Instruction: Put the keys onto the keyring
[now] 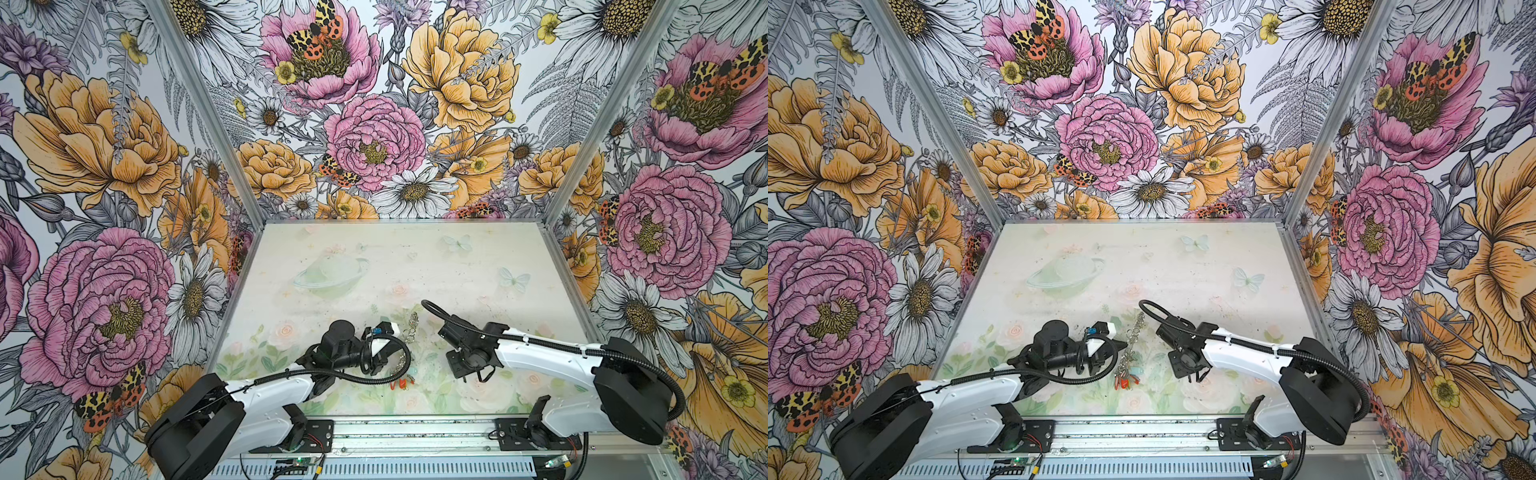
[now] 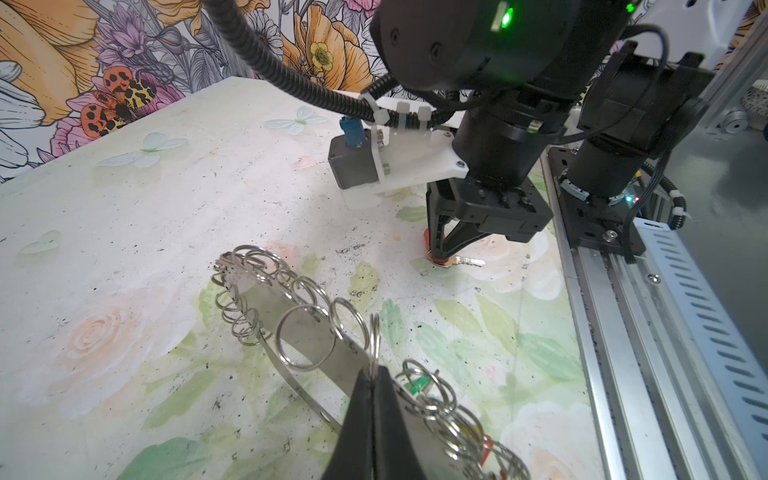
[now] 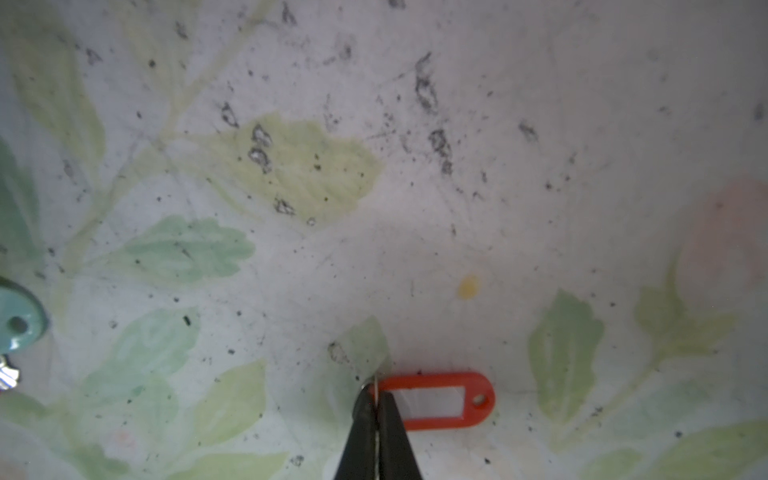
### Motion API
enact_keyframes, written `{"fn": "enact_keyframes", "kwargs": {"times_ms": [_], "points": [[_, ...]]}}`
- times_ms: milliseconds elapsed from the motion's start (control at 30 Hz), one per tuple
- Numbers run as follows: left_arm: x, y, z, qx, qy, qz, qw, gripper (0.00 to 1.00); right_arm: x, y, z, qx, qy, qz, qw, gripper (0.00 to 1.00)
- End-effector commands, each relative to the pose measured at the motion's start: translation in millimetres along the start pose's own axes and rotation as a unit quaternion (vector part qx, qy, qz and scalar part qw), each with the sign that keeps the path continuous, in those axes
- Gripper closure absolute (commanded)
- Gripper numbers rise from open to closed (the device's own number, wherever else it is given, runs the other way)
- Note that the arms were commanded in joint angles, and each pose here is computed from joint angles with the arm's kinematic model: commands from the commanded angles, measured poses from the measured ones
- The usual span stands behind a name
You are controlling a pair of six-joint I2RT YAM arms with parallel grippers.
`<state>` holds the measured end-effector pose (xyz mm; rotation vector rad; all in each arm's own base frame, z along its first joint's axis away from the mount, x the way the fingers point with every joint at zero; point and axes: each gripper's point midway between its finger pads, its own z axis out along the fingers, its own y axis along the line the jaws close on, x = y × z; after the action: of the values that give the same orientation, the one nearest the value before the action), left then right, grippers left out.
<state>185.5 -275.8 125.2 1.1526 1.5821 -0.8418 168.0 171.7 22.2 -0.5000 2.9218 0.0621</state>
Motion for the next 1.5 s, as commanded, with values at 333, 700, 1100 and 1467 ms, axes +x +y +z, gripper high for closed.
{"fn": "enact_keyframes", "kwargs": {"times_ms": [333,700,1100,1467], "points": [[-20.5,-0.7,3.1,0.008,-0.026,0.019,0.999,1.0,14.5,7.0,-18.2,0.007,0.103,0.0,0.995,1.0],[-20.3,-0.5,2.8,0.008,-0.026,0.019,0.999,1.0,20.4,6.4,-16.2,0.004,0.197,-0.025,0.98,1.0],[-19.1,-0.2,3.5,0.008,-0.024,0.019,1.0,1.0,-2.8,-3.8,-13.6,0.02,0.186,-0.041,0.981,0.92],[-19.3,-0.2,3.6,0.008,-0.024,0.02,0.999,1.0,-23.6,-7.2,-52.0,-0.002,0.0,0.029,1.0,0.79]]}}
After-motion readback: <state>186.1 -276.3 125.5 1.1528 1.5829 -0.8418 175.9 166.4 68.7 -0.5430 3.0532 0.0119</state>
